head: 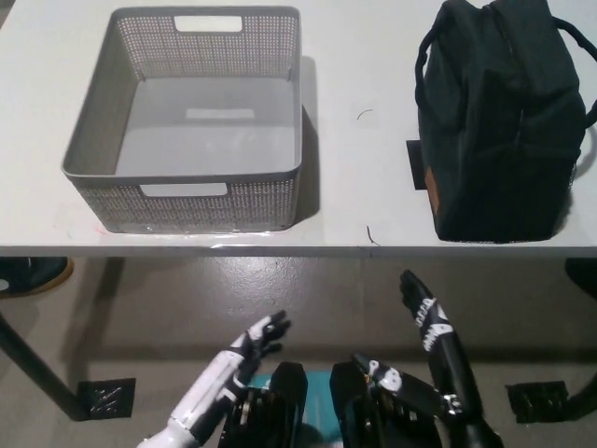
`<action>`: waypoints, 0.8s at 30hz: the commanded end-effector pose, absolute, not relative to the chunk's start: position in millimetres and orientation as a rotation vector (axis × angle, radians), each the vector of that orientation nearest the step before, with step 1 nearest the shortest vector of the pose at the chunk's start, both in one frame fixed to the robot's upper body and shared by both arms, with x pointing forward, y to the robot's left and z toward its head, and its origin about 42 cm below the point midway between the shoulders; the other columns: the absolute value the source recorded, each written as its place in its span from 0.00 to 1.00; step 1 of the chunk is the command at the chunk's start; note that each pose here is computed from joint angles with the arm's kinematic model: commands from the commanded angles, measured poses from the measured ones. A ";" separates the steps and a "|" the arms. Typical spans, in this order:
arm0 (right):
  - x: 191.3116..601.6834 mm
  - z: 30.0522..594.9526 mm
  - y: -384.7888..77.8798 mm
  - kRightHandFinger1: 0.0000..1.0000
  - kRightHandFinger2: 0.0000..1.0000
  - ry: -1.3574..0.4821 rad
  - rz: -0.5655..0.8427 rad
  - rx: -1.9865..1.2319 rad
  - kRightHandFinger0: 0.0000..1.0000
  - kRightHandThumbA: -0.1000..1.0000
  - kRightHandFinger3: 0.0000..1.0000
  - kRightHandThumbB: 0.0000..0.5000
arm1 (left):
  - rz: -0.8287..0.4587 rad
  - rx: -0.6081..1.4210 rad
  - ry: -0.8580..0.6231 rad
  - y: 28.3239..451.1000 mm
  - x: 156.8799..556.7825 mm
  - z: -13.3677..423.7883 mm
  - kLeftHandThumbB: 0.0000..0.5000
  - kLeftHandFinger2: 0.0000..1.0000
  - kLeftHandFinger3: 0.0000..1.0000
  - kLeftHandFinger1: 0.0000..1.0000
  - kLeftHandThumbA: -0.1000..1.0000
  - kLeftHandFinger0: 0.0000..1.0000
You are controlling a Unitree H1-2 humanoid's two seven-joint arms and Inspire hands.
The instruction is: Use both hands to pick up a lunch bag on the right hand side and place it into a container on the left hand side
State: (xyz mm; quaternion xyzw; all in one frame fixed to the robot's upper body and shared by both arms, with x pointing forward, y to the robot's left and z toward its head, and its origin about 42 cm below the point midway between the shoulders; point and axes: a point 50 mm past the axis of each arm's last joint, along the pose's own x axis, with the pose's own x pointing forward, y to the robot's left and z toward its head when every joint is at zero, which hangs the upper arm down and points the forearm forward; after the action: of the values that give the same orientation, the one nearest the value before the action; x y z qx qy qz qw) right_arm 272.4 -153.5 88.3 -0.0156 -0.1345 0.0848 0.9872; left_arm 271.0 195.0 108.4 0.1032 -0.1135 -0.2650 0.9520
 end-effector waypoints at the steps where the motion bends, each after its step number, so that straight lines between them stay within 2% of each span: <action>1: 249.8 121.7 -173.3 1.00 1.00 -0.429 0.221 -0.014 1.00 1.00 1.00 0.51 | -0.706 0.281 -0.367 171.2 270.3 146.6 0.57 1.00 1.00 1.00 1.00 1.00; 4: 243.3 136.2 -183.1 1.00 1.00 -0.445 0.224 -0.031 1.00 1.00 1.00 0.60 | -0.756 0.264 -0.424 157.0 269.7 159.6 0.54 1.00 1.00 1.00 1.00 1.00; 5: 241.7 139.7 -185.5 1.00 1.00 -0.449 0.229 -0.031 1.00 1.00 1.00 0.64 | -0.770 0.258 -0.426 153.2 269.1 163.3 0.54 1.00 1.00 1.00 1.00 1.00; 6: 240.2 144.7 -188.4 1.00 1.00 -0.452 0.240 -0.035 1.00 1.00 1.00 0.73 | -0.782 0.261 -0.442 148.6 269.2 169.0 0.54 1.00 1.00 1.00 1.00 1.00; 7: 238.7 148.1 -190.7 1.00 1.00 -0.455 0.244 -0.038 1.00 1.00 1.00 0.75 | -0.787 0.264 -0.457 145.1 269.7 172.7 0.54 1.00 1.00 1.00 1.00 1.00; 9: 234.5 158.1 -197.2 1.00 1.00 -0.467 0.243 -0.040 1.00 1.00 1.00 0.82 | -0.796 0.264 -0.484 134.7 271.7 182.0 0.57 1.00 1.00 1.00 1.00 1.00; 11: 232.3 168.7 -202.5 1.00 1.00 -0.490 0.236 -0.047 1.00 1.00 1.00 0.80 | -0.812 0.259 -0.504 127.7 275.4 190.8 0.61 1.00 1.00 1.00 1.00 1.00; 13: 230.2 183.4 -212.5 1.00 1.00 -0.544 0.227 -0.050 1.00 1.00 1.00 0.66 | -0.819 0.255 -0.535 119.9 281.8 204.4 0.60 1.00 1.00 1.00 1.00 1.00; 14: 229.8 188.2 -217.1 1.00 1.00 -0.561 0.220 -0.060 1.00 1.00 1.00 0.64 | -0.818 0.255 -0.543 117.2 284.0 209.9 0.63 1.00 1.00 1.00 1.00 1.00; 16: 231.6 199.1 -227.8 1.00 1.00 -0.587 0.169 -0.081 1.00 1.00 1.00 0.72 | -0.801 0.249 -0.584 111.7 290.2 224.1 0.65 1.00 1.00 1.00 1.00 1.00; 17: 232.2 205.0 -235.4 1.00 1.00 -0.599 0.136 -0.089 1.00 1.00 1.00 0.75 | -0.790 0.244 -0.620 107.5 295.1 231.8 0.62 1.00 1.00 1.00 1.00 1.00; 20: 241.1 216.6 -251.6 1.00 1.00 -0.656 0.095 -0.069 1.00 1.00 1.00 0.76 | -0.776 0.243 -0.664 101.3 306.5 249.9 0.64 1.00 1.00 1.00 1.00 1.00; 22: 245.5 227.6 -266.5 1.00 1.00 -0.646 0.061 -0.074 1.00 1.00 1.00 0.86 | -0.755 0.217 -0.684 93.1 317.0 264.7 0.68 1.00 1.00 1.00 1.00 1.00; 24: 251.1 235.2 -280.8 1.00 1.00 -0.662 0.050 -0.091 1.00 1.00 1.00 0.87 | -0.739 0.193 -0.703 86.5 324.6 275.7 0.71 1.00 1.00 1.00 1.00 1.00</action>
State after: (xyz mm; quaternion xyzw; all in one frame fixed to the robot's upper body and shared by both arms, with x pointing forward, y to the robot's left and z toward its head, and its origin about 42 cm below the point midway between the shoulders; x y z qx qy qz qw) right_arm 242.4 -256.3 206.9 -0.0616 -0.2991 0.0449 0.9512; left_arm 311.3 99.4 244.1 0.1081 -0.3071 -0.3698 0.8702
